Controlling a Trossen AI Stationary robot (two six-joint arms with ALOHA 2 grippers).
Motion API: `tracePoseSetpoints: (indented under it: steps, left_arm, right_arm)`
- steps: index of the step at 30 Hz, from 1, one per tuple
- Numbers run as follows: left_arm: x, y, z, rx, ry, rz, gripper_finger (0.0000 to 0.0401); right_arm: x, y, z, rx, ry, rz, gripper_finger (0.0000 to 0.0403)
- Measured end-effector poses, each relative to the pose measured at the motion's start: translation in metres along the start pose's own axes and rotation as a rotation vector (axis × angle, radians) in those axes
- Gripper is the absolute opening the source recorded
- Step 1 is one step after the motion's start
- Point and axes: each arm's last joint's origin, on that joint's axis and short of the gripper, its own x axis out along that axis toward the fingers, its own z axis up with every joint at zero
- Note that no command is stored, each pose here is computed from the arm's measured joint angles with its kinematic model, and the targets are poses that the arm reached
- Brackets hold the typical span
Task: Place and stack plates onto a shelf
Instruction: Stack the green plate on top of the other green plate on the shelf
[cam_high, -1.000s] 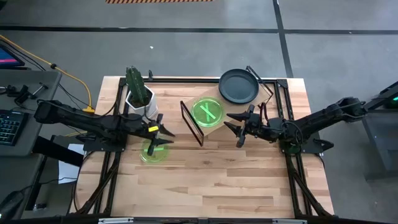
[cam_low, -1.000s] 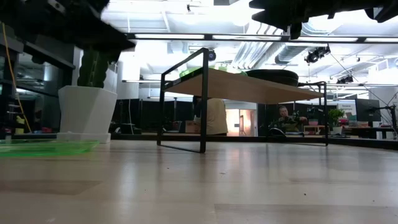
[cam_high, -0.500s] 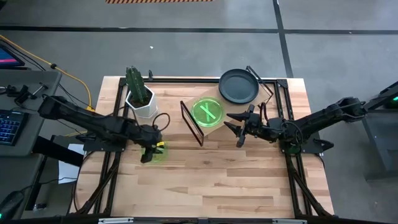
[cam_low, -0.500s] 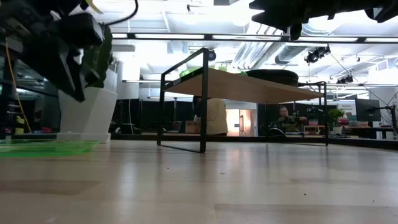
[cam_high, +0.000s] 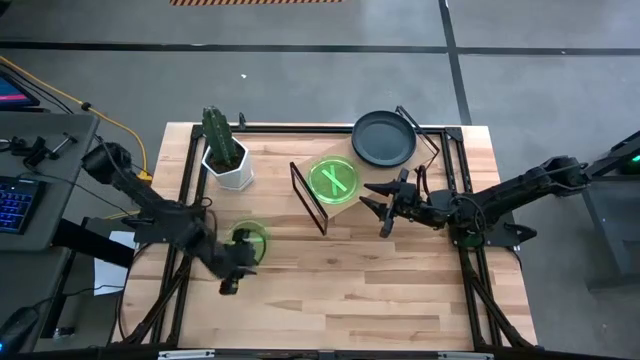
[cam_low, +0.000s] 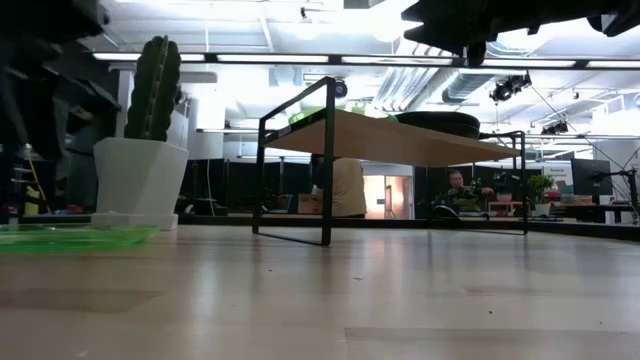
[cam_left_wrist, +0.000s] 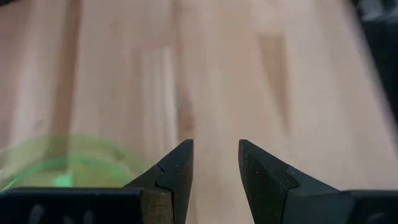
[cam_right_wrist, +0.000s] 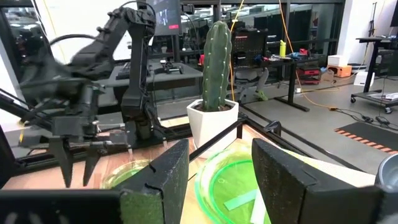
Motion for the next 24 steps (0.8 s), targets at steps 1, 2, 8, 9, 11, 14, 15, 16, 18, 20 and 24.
tracePoseSetpoints:
  steps: [1, 2, 8, 9, 11, 14, 15, 16, 18, 20, 24]
  left_arm:
    - [0.0, -0.006, -0.001, 0.01, 0.01, 0.048, 0.0115]
    - [0.001, -0.011, -0.002, 0.016, 0.018, 0.098, 0.0115]
    - [0.014, -0.036, -0.001, 0.026, 0.088, 0.284, 0.0115]
    - [0.018, -0.039, -0.002, 0.026, 0.108, 0.302, 0.0115]
    - [0.028, -0.042, -0.006, 0.033, 0.145, 0.326, 0.0115]
    - [0.043, -0.042, -0.016, 0.059, 0.206, 0.37, 0.0115]
    - [0.046, -0.041, -0.019, 0.062, 0.22, 0.386, 0.0115]
    - [0.049, -0.04, -0.021, 0.068, 0.234, 0.406, 0.0115]
    - [0.055, -0.039, -0.024, 0.08, 0.241, 0.437, 0.0115]
    - [0.057, -0.039, -0.025, 0.088, 0.232, 0.455, 0.0115]
    - [0.057, -0.039, -0.025, 0.087, 0.221, 0.462, 0.0115]
  right_arm:
    - [0.0, 0.0, 0.0, 0.008, 0.002, 0.0, 0.0163]
    - [0.0, 0.0, 0.0, 0.015, 0.002, 0.0, 0.0163]
    - [0.0, 0.0, 0.0, 0.024, 0.002, 0.0, 0.0163]
    - [0.0, 0.0, 0.0, 0.023, 0.002, 0.0, 0.0163]
    - [0.0, 0.0, 0.0, 0.023, 0.003, 0.0, 0.0163]
    - [0.0, 0.0, -0.001, 0.022, 0.006, 0.0, 0.0163]
    - [0.0, 0.0, -0.001, 0.021, 0.006, 0.0, 0.0163]
    - [0.0, 0.0, -0.001, 0.022, 0.006, 0.0, 0.0163]
    - [0.0, 0.0, -0.001, 0.02, 0.008, 0.0, 0.0163]
    - [0.0, 0.0, -0.001, 0.02, 0.008, 0.0, 0.0163]
    - [0.0, 0.0, -0.001, 0.022, 0.012, 0.0, 0.0163]
